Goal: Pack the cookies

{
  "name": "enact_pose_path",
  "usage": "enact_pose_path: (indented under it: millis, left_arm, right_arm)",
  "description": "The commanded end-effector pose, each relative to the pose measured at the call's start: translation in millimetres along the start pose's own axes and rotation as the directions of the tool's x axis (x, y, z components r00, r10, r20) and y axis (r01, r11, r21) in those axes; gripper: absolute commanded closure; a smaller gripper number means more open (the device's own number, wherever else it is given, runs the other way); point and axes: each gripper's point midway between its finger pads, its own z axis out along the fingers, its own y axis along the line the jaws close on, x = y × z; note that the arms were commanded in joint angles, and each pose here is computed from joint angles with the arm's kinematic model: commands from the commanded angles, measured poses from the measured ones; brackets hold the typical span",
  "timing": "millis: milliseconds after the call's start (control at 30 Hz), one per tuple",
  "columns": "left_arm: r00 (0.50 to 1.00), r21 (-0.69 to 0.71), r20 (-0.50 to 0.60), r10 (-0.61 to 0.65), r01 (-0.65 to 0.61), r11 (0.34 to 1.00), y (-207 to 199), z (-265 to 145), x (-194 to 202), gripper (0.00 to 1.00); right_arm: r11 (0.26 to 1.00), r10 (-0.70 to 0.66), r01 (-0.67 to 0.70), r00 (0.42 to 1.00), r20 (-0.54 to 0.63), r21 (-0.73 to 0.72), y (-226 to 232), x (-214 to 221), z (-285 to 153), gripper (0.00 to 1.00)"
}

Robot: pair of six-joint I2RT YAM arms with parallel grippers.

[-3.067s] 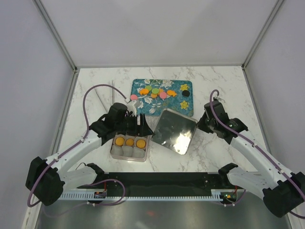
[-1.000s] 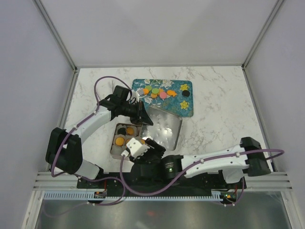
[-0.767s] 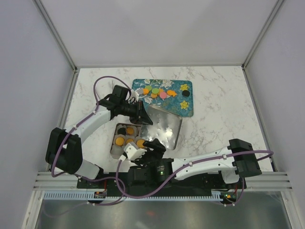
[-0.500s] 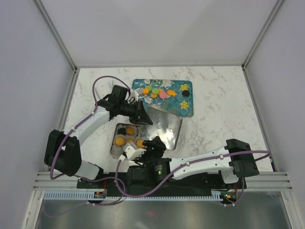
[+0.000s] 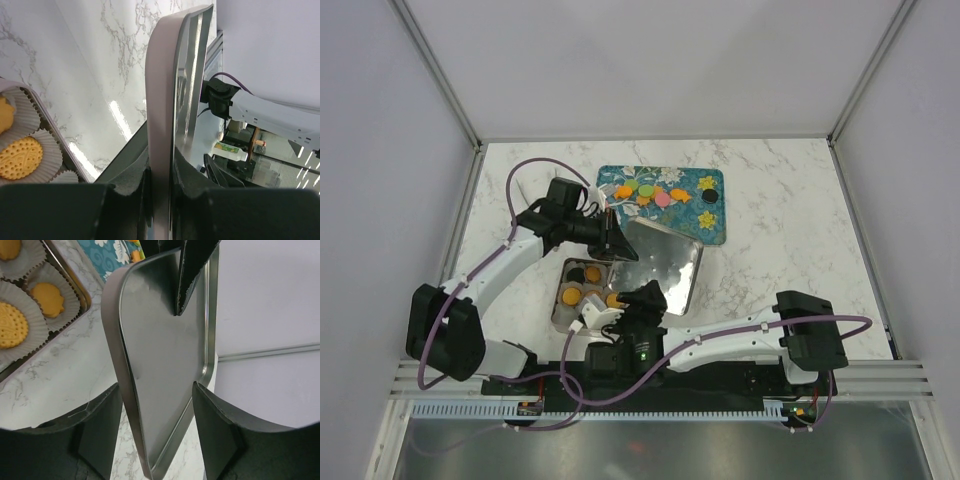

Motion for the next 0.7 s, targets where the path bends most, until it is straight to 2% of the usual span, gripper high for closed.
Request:
enact_pose_path:
  millis: [0,100,300,500,567,600,633,667]
  left_arm:
    - [1.0,0.075,-0.006,0.019,-0.018,0.997,-20,-12,8,0.98]
    - [1.0,0.091,-0.014,0.018,-0.017,0.996,-22,-13,10,0.98]
    - [1.0,0.104,-0.016,0.019,-0.018,0.994,-25,-16,13,0.97]
    - [1.0,0.122,-0.02,0.016,-0.013,0.992,-28,-16,15,0.93]
    - [1.0,0.129,-0.02,0.021,-0.019,0.992,-31,-17,16,0.93]
    - [1.0,0.131,-0.016,0.026,-0.024,0.991,-32,-18,15,0.91]
    - [0.999,0.134,-0.013,0.031,-0.029,0.991,-33,-18,15,0.87]
    - [0.999,0.134,-0.005,0.038,-0.037,0.99,-35,-20,14,0.82]
  right_arm:
    - [0.996,-0.044,0.044,0.999,-0.004,0.08,-11,-4,6,0.35]
    - [0.992,-0.06,0.061,0.998,-0.012,0.108,-13,-4,10,0.38]
    - [0.976,-0.067,0.068,0.998,-0.015,0.207,-31,-5,13,0.49]
    - [0.954,-0.106,0.106,0.994,-0.015,0.28,-37,-11,13,0.71]
    - [0.95,-0.113,0.112,0.994,-0.014,0.291,-38,-12,12,0.83]
    - [0.949,-0.107,0.106,0.994,-0.013,0.299,-40,-12,12,0.87]
    - [0.947,-0.104,0.102,0.995,-0.011,0.304,-41,-13,12,0.95]
    - [0.944,-0.104,0.102,0.994,-0.01,0.315,-43,-14,11,0.98]
